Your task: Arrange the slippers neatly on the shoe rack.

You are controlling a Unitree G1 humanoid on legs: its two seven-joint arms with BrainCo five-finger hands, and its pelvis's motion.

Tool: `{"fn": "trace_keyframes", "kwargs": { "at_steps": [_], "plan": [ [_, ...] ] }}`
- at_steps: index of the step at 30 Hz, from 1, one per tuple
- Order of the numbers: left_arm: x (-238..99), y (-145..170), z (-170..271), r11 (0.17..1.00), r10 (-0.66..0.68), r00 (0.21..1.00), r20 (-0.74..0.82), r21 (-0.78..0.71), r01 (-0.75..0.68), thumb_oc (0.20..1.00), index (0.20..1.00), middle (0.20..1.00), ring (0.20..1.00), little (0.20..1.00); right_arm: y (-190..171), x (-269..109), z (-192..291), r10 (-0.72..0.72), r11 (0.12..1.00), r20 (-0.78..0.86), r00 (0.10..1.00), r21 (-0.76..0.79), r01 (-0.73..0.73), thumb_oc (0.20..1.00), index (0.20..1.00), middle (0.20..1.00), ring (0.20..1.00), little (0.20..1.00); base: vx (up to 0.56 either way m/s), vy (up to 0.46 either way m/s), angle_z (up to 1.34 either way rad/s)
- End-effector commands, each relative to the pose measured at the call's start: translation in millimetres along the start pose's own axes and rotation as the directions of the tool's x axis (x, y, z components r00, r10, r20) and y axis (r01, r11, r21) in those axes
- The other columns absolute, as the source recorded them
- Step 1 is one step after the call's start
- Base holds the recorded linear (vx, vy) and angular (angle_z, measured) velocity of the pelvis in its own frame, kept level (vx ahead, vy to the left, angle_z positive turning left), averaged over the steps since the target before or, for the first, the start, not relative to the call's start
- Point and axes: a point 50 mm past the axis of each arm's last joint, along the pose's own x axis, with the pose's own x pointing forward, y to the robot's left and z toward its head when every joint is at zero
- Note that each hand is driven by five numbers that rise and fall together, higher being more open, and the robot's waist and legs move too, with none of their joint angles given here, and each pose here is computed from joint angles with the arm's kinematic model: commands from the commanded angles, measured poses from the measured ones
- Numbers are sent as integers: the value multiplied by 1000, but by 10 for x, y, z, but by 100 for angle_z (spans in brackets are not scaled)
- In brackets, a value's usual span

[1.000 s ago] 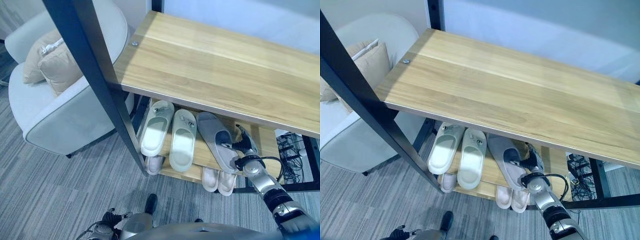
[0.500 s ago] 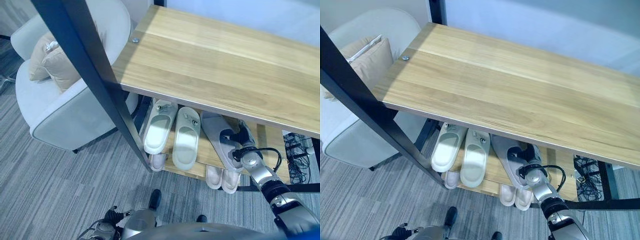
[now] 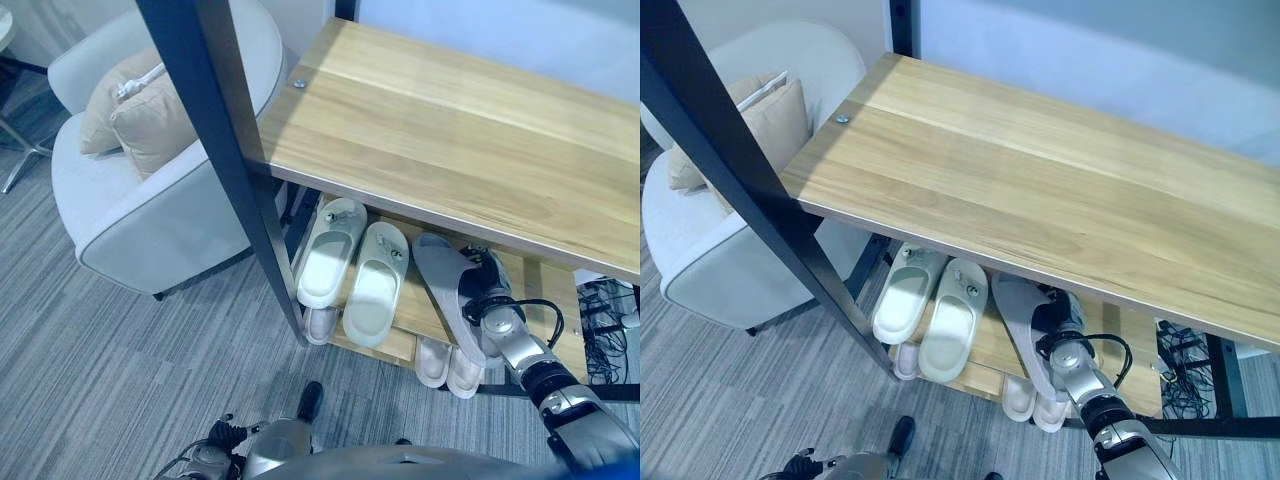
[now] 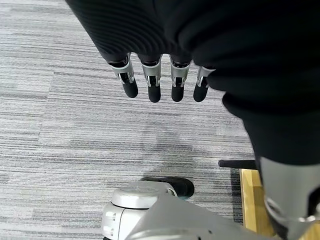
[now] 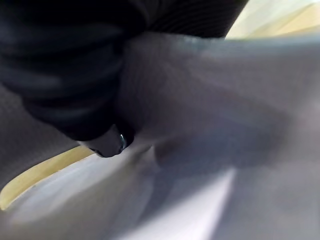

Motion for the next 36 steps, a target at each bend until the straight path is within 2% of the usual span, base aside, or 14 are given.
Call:
{"fn": "trace_keyframes", "kwargs": {
  "at_steps": [1,3,7,12,16,21,24,27,31,33,35,36],
  "plan": [
    [-42,-229,-78,998,-55,998,-34,38,56,1000,1000,1000,1000,1000,-173,12,4,-87,994,41,995,-66,90,200,200,200,200,200,-27,12,-12],
    [-41,-252,-54,997,-61,998,-29,41,62,1000,1000,1000,1000,1000,-246,-67,-64,-130,986,40,991,-97,134,200,200,200,200,200,-37,23,-16],
    [-57,-301,-96,995,-77,996,-41,61,80,1000,1000,1000,1000,1000,-260,-216,-75,-116,986,68,991,-109,123,200,200,200,200,200,-10,36,-36],
    [-73,-295,-182,993,-87,995,-57,70,91,1000,1000,1000,1000,1000,-255,-414,105,-73,994,196,978,-67,88,200,200,200,200,200,-67,30,-42],
    [-77,-242,-223,998,-61,997,-53,22,62,1000,1000,1000,1000,1000,-281,-535,194,-31,989,302,953,-128,72,200,200,200,200,200,-176,-70,-26],
    [-67,-268,-117,995,-46,999,-15,-93,45,1000,1000,1000,1000,1000,-229,-647,35,15,987,259,966,-160,27,200,200,200,200,200,-167,-193,-21],
    [-108,-289,-232,997,-59,998,-1,-50,59,1000,1000,1000,1000,1000,-397,-642,-103,-49,973,241,969,-208,101,200,200,200,200,200,-322,-119,131],
    [-83,-156,-192,1000,15,1000,24,-17,-15,1000,1000,1000,1000,1000,-399,-710,3,2,960,340,940,-265,94,200,200,200,200,200,-75,190,32],
    [-67,-164,-101,999,6,998,57,44,-9,1000,1000,1000,1000,1000,-429,-764,45,51,949,378,924,-307,73,200,200,200,200,200,100,325,26],
    [-17,-39,98,994,30,993,114,101,-41,1000,1000,1000,1000,1000,-354,-755,140,103,958,401,910,-286,18,200,200,200,200,200,36,405,9],
    [-7,34,146,995,44,990,134,82,-56,1000,1000,1000,1000,1000,-338,-747,180,122,960,413,902,-278,-2,200,200,200,200,200,41,271,22],
    [15,193,240,994,86,984,158,48,-95,1000,1000,1000,1000,1000,-309,-698,259,142,964,433,890,-264,-25,200,200,200,200,200,-3,307,-13]
  ]
}}
